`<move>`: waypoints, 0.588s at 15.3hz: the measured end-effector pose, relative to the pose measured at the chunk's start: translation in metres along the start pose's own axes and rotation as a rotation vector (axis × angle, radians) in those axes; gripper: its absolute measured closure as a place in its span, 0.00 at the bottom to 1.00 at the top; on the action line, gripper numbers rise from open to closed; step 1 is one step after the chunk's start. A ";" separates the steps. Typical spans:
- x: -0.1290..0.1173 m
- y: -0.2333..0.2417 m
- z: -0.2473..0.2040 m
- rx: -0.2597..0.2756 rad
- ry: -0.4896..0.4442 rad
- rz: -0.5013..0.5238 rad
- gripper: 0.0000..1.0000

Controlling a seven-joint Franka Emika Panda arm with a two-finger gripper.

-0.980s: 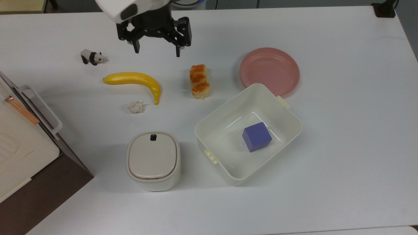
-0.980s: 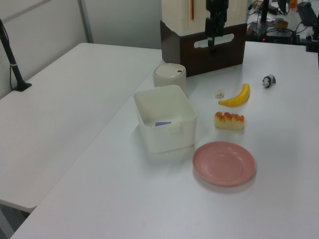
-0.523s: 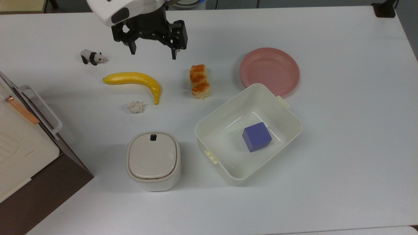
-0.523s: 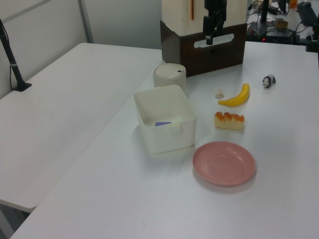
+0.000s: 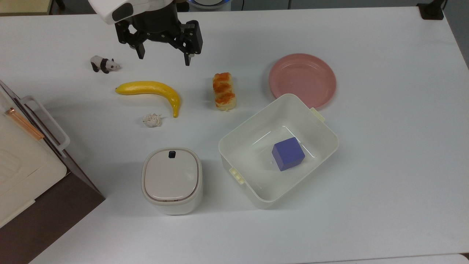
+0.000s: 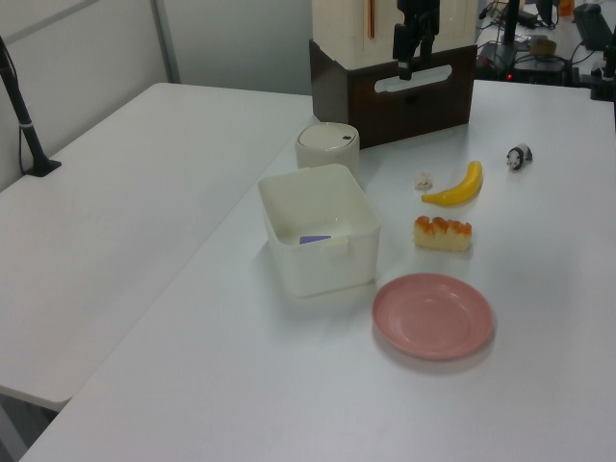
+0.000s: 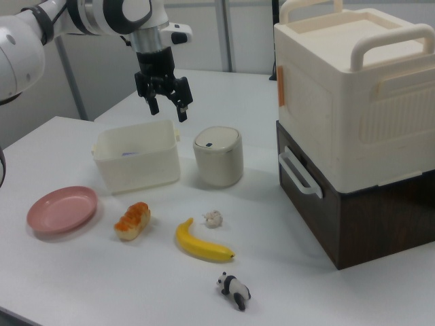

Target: Put the bread on the table

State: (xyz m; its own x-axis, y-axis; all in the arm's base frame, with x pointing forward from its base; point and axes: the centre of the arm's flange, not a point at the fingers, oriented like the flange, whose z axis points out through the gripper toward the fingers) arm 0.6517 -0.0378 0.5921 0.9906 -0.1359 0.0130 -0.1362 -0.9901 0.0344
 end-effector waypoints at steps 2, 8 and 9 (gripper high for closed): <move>0.000 0.002 0.000 -0.001 0.000 0.003 0.00; 0.000 0.002 0.000 -0.001 0.000 0.004 0.00; 0.000 0.002 0.000 -0.001 0.000 0.004 0.00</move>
State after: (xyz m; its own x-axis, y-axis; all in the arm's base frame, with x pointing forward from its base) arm 0.6516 -0.0398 0.5923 0.9901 -0.1395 0.0135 -0.1399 -0.9895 0.0355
